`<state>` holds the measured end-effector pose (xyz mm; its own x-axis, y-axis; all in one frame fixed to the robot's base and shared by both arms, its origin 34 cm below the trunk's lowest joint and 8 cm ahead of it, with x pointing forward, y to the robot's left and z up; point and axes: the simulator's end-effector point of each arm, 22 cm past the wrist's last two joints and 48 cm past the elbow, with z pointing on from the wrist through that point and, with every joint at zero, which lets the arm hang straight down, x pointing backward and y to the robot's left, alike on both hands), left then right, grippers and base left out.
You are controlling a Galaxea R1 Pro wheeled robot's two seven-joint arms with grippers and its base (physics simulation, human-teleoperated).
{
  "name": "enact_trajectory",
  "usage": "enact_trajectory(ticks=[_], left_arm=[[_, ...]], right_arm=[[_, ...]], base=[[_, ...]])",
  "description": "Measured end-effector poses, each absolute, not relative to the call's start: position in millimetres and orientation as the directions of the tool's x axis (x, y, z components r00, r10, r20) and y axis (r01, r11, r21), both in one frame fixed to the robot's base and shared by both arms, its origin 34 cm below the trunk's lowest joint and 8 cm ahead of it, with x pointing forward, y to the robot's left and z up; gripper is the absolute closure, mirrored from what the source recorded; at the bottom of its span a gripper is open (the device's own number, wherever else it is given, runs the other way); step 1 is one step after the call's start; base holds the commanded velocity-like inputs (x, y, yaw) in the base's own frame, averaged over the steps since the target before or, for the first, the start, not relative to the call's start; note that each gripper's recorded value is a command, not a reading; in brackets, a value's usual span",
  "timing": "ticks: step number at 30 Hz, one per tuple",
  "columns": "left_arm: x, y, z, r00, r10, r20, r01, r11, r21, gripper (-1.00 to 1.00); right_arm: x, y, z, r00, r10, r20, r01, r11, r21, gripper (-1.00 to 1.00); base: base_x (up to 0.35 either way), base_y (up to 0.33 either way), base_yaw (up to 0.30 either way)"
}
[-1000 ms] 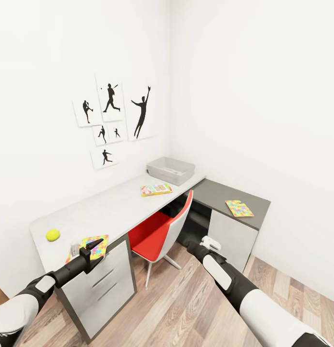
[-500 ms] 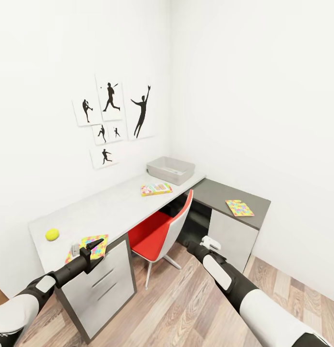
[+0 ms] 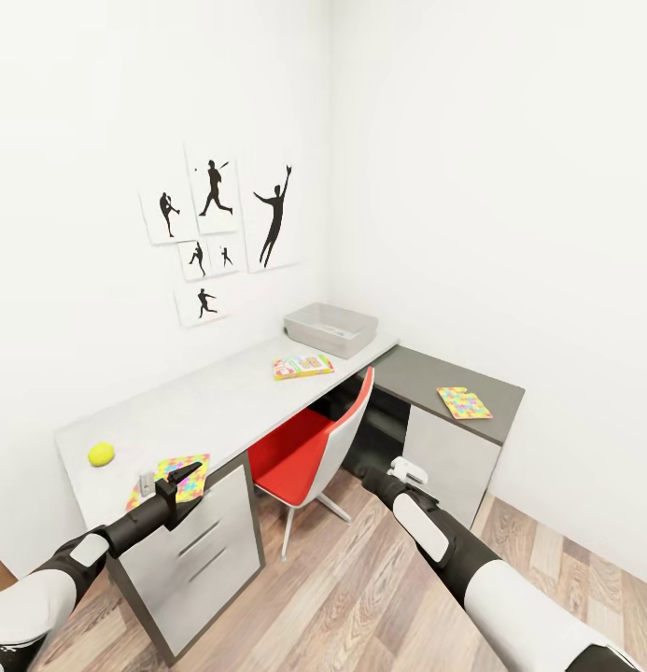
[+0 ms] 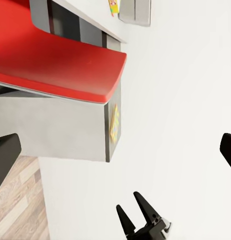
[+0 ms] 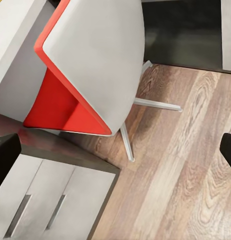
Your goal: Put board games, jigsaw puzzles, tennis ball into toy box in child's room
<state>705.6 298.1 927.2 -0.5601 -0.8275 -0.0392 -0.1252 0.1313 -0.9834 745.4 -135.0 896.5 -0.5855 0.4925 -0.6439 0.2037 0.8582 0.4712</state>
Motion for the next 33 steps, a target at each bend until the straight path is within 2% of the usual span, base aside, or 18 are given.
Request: enact_trajectory(ticks=[33], left_arm=[[706.8,295.1,905.1,-0.581,-0.814,0.019,-0.157,0.09,-0.983,-1.0]], right_arm=[[751.7,-135.0,874.4,-0.585,0.492,-0.644,0.204,0.858,0.471,-1.0]], base=[[0.0,0.0,0.0]])
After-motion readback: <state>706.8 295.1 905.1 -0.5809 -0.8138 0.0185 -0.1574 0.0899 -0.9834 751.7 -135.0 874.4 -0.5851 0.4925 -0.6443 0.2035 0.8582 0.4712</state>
